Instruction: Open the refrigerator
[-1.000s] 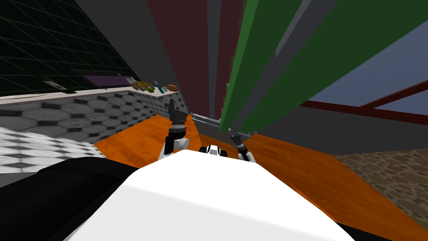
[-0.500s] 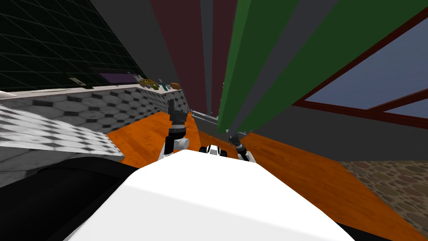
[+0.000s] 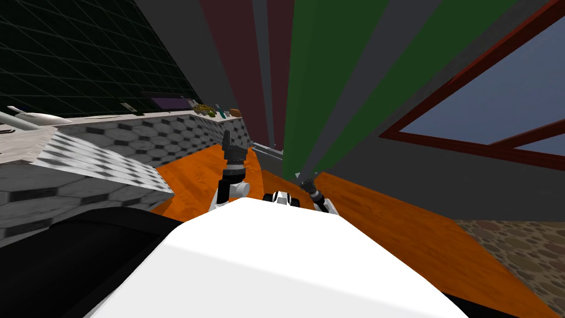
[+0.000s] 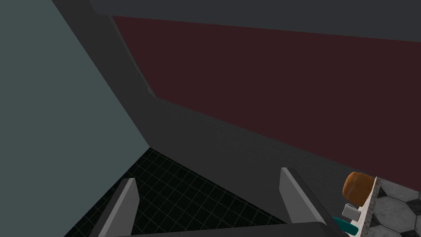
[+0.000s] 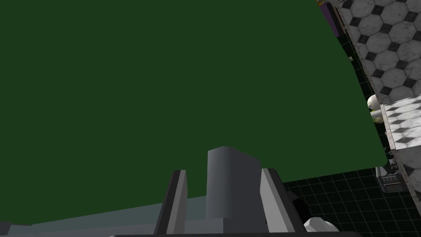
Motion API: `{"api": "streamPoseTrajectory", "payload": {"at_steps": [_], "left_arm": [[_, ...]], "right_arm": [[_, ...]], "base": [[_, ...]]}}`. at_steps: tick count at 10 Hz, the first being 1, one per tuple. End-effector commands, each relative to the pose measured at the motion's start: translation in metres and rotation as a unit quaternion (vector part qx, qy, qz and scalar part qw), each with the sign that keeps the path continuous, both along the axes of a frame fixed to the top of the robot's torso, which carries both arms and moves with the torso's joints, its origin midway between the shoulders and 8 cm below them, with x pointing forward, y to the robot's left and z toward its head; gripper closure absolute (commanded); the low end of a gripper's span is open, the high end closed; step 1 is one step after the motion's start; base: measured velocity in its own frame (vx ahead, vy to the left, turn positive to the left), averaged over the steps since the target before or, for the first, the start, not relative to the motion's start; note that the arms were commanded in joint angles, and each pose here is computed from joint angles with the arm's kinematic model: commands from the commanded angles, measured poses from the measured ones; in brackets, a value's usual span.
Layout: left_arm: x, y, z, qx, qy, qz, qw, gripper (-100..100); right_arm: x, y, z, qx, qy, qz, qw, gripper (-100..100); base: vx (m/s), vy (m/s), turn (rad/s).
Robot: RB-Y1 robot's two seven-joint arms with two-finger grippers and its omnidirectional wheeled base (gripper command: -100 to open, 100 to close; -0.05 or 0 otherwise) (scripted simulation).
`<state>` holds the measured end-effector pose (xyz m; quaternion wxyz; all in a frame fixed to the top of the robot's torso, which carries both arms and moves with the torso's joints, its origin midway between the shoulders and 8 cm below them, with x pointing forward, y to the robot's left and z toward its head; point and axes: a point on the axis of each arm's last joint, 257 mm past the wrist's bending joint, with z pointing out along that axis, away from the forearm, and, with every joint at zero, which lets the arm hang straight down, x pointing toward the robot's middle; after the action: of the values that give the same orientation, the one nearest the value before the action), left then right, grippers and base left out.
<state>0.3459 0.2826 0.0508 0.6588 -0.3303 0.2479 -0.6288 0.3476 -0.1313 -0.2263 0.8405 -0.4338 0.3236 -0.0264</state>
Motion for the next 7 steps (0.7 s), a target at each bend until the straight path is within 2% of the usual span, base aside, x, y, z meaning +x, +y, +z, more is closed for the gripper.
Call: {"api": "streamPoseTrajectory", "payload": {"at_steps": [1,2,7], "left_arm": [[0.000,0.000,0.000,0.000,0.000,0.000,1.0000,0],[0.000,0.000,0.000,0.000,0.000,0.000,1.0000,0],[0.000,0.000,0.000,0.000,0.000,0.000,1.0000,0]], "right_arm": [[-0.014,0.010,0.000,0.000,-0.001,0.033,0.9994,100],[-0.014,0.010,0.000,0.000,-0.001,0.033,0.9994,100],[-0.046,0.031,0.006,0.003,-0.008,0.110,0.9939,100]], "base": [[-0.053,-0.167,0.130],[-0.051,-0.209,0.100],[-0.066,-0.213,0.106]]}}
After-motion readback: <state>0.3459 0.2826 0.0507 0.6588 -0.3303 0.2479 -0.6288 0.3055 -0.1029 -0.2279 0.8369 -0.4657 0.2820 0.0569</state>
